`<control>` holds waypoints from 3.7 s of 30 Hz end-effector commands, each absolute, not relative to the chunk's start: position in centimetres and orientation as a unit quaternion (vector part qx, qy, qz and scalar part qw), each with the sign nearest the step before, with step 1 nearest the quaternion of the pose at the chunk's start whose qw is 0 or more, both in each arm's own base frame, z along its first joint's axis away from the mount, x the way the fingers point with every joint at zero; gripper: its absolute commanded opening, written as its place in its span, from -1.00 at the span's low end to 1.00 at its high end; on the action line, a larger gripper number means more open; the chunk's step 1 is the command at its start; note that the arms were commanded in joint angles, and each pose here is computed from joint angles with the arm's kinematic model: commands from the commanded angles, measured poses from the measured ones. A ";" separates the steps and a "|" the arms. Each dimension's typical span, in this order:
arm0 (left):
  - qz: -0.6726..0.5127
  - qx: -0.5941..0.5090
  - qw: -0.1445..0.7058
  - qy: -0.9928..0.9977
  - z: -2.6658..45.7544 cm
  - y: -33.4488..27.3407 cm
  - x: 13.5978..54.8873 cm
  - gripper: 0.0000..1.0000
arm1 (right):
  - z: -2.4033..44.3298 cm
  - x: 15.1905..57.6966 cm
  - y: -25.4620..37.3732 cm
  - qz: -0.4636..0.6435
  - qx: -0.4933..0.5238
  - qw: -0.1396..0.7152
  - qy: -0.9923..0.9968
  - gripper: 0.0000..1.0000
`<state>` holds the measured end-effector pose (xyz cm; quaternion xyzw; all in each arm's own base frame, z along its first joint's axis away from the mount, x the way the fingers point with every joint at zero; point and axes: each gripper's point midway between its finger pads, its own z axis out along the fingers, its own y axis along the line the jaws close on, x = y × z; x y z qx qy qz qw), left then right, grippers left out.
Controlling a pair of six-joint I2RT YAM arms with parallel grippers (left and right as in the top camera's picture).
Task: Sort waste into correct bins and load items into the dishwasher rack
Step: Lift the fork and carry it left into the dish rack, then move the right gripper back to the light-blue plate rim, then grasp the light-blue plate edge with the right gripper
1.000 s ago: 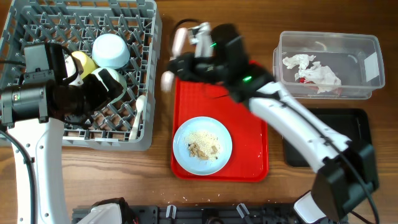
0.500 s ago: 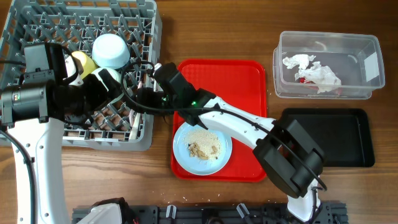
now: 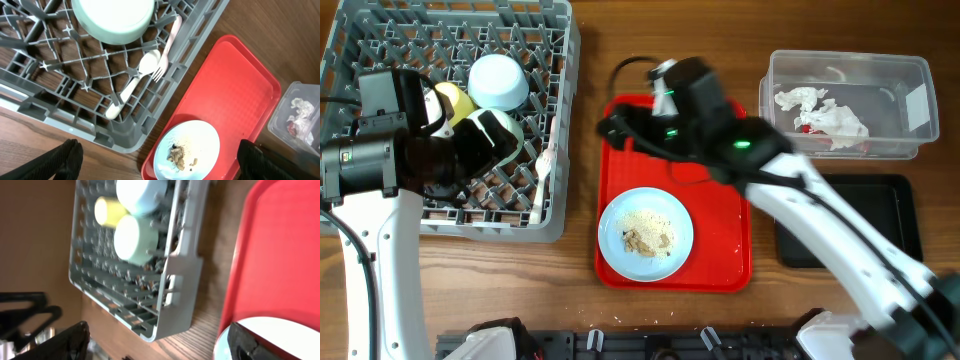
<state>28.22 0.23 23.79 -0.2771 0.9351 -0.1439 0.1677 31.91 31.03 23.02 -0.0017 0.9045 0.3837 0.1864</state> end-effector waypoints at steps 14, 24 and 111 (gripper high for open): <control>-0.144 -0.283 0.170 0.933 23.9 0.4 28.2 1.00 | 19.3 25.2 17.3 0.117 0.035 0.122 0.985 0.99; -0.144 -0.283 0.170 0.933 23.9 0.4 28.2 1.00 | 15.7 22.3 17.1 0.113 0.032 0.048 0.992 0.99; -0.144 -0.283 0.170 0.933 23.9 0.4 28.2 1.00 | 3.2 20.8 28.7 0.066 0.014 0.041 0.997 0.41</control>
